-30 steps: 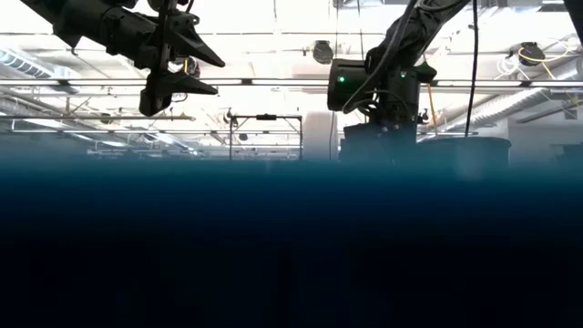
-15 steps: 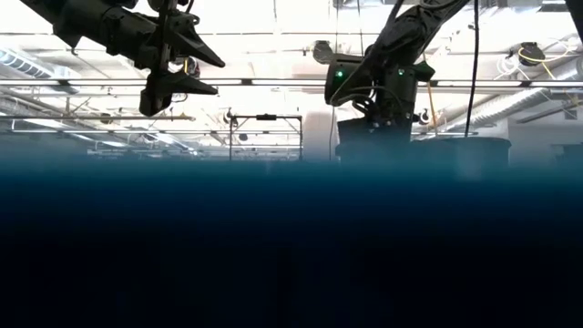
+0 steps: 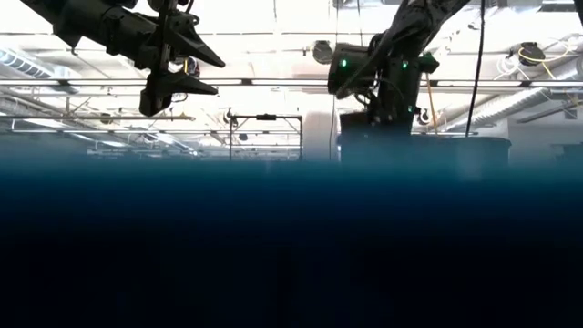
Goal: Pick & Place Toys
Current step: Put the red game piece into the right gray bin
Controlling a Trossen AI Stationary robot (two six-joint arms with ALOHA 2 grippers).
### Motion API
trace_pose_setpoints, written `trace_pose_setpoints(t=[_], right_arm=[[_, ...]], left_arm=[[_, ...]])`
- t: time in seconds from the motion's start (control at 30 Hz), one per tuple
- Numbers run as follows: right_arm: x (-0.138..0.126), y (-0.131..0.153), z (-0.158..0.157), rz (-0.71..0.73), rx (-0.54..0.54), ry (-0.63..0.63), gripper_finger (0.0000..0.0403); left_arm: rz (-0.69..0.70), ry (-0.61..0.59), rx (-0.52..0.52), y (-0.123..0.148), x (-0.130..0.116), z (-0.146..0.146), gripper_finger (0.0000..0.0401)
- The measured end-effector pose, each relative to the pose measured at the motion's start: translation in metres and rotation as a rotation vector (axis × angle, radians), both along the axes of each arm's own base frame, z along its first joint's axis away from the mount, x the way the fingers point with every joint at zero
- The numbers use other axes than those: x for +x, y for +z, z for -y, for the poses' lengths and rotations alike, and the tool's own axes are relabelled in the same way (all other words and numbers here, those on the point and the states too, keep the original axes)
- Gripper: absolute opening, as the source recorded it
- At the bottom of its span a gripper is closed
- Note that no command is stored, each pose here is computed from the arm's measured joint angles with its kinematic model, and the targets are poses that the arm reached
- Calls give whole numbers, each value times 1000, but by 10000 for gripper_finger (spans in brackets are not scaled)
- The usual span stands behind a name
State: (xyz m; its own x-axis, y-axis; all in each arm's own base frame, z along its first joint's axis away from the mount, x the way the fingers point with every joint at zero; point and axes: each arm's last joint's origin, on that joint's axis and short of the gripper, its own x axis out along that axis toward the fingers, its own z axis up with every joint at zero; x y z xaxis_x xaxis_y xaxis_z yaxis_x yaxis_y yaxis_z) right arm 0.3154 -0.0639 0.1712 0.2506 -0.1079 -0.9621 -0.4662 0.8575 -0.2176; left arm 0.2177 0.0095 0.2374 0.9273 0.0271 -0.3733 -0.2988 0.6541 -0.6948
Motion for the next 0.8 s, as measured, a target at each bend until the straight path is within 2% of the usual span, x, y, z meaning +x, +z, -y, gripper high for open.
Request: trace_pose_setpoints(t=[0.1,0.23,0.43,0.63,0.8], right_arm=[[-2,11,0,44,-15,-2,22],[-6,36,1,147,-96,-25,18],[-15,84,3,396,-174,-65,7],[-27,126,29,618,-211,-291,9],[-34,156,62,630,-214,-448,10]], left_arm=[[0,0,0,0,0,0,189],[0,1,-2,0,0,0,189],[1,15,3,0,0,0,189],[1,18,4,0,0,-1,189],[1,28,4,0,0,-4,189]])
